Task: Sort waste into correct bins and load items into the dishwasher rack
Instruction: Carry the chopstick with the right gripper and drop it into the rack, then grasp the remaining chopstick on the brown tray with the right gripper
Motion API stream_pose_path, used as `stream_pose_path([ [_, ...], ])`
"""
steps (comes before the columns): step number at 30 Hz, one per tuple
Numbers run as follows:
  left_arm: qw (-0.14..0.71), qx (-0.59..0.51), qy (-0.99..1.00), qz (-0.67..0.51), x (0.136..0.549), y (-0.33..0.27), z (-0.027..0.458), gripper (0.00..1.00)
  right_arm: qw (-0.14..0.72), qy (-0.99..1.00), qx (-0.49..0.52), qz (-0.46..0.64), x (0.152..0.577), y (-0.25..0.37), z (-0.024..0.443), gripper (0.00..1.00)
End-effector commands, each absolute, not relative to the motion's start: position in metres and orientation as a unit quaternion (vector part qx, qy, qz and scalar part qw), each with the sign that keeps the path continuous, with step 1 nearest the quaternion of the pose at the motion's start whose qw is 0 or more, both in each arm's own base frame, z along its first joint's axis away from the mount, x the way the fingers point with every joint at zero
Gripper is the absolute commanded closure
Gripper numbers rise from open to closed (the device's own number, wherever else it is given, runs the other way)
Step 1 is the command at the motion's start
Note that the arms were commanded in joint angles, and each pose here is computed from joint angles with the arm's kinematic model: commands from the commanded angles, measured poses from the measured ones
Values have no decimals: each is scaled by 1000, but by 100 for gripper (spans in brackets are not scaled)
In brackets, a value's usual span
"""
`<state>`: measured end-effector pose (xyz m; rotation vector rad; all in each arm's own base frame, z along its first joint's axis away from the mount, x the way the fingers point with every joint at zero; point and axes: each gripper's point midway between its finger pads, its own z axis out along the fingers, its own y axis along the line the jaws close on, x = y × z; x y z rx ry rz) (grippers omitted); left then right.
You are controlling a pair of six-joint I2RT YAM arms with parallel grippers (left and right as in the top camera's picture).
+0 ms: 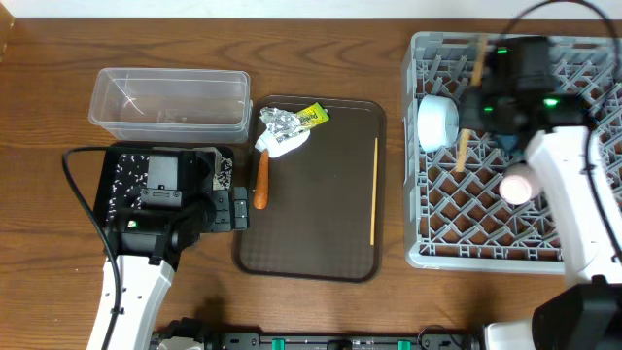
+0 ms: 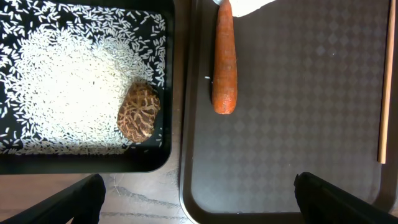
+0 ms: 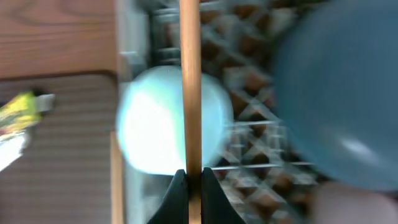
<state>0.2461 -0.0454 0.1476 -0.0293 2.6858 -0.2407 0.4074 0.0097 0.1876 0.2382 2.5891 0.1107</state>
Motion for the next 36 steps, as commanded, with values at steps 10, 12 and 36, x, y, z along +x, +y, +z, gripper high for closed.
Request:
stream_pose_path([
  [10, 232, -16, 969, -85, 249, -43, 156, 2, 194, 978, 39, -67, 417, -53, 123, 92],
  [12, 232, -16, 969, -85, 249, -43, 156, 2, 188, 981, 20, -53, 416, -43, 119, 84],
  [36, 232, -16, 969, -85, 249, -43, 156, 2, 112, 992, 31, 40, 337, 205, 80, 58],
])
